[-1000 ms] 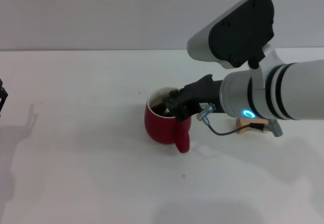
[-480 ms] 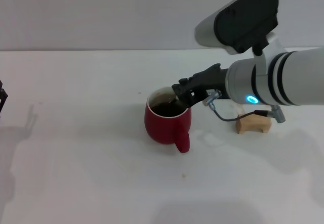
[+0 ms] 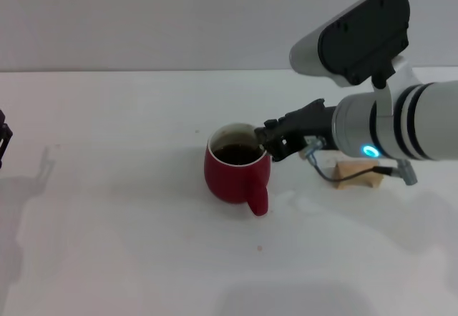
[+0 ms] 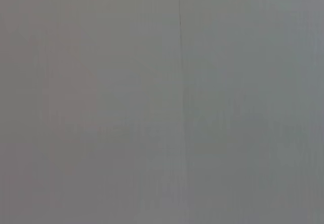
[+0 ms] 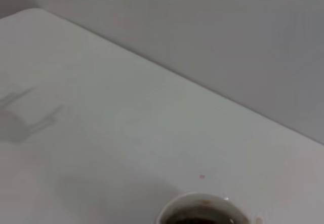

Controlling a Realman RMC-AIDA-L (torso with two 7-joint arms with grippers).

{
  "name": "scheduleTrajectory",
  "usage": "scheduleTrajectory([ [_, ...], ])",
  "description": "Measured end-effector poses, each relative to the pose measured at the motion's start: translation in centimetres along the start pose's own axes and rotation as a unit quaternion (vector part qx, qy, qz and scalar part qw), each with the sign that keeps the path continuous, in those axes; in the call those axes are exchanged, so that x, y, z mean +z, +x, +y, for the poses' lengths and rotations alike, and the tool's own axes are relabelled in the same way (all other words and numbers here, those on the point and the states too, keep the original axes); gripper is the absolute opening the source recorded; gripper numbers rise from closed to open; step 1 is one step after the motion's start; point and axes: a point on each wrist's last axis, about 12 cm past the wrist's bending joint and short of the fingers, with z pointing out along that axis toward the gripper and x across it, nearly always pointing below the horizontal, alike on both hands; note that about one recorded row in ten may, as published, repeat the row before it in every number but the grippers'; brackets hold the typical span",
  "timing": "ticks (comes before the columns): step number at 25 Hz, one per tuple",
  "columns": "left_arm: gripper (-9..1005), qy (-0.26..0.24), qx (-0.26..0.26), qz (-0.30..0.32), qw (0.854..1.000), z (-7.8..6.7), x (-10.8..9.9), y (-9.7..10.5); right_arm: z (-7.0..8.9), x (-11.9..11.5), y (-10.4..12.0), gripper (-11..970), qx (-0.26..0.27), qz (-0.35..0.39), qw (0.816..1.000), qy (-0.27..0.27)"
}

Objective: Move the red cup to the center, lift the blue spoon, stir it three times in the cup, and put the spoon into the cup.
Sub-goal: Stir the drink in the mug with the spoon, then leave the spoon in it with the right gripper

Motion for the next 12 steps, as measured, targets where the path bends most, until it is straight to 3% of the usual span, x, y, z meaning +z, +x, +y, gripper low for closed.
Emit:
scheduleTrajectory([
  [7,846,0.001,-0.001,-0.001,1.0,-0.1,0.1,0.0,1.7,0.3,-0.2,123,-0.02,0.002,1.0,-0.021],
  [12,846,0.001,-0.001,-0.002,1.0,-0.1,0.1,-0.1,1.7,0.8,-0.6,123,-0.025,-0.002,0.999,-0.021],
])
